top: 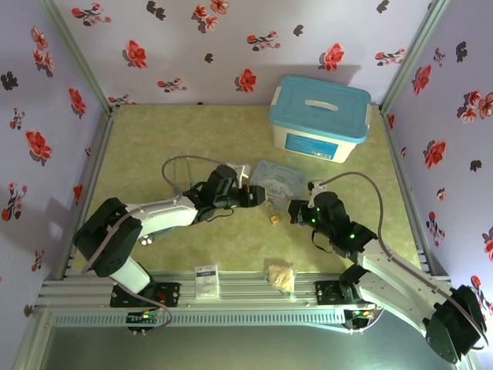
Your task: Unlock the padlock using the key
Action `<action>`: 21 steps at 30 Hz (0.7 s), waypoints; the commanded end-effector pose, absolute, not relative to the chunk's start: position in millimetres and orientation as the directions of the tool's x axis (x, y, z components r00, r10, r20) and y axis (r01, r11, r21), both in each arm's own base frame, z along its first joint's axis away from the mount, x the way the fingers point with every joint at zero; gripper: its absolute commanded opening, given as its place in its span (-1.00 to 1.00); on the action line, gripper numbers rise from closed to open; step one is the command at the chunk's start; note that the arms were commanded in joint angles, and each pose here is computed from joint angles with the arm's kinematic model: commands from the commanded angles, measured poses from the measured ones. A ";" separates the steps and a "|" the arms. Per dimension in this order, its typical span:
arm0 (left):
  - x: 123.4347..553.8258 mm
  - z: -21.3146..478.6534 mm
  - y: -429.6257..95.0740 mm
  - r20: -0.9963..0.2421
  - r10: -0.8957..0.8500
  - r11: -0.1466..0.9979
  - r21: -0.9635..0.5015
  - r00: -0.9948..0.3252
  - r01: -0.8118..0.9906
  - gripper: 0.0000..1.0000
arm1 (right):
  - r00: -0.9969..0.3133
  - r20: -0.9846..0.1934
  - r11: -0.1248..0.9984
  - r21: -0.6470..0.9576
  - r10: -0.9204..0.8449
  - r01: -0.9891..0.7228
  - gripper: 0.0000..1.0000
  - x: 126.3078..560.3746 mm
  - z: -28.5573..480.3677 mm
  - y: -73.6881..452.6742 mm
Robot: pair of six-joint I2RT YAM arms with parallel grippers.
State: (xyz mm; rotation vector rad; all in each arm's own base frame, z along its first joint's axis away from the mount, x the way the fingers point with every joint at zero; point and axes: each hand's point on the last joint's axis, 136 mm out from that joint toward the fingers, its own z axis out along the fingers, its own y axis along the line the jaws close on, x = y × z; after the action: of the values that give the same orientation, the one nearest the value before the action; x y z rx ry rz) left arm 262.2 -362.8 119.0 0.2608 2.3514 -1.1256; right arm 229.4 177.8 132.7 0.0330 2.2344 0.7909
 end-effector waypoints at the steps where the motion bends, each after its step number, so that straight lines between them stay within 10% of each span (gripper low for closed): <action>1: 251.0 112.6 -374.5 -0.500 -0.086 0.592 -0.721 -0.862 0.360 0.04 | -0.753 -0.610 0.812 0.555 0.246 -0.184 -1.00 216.4 117.4 171.5; 21: 239.4 30.3 -404.8 -0.463 -0.013 0.732 -0.608 -0.886 0.306 -0.02 | -0.769 -0.588 0.793 0.581 0.253 -0.184 -1.00 198.6 105.6 165.0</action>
State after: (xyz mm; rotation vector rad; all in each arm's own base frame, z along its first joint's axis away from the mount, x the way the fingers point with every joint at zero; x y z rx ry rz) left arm 232.8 -407.9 45.7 0.2406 2.4788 -1.0681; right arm 199.6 167.2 106.4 0.0272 2.3040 0.8282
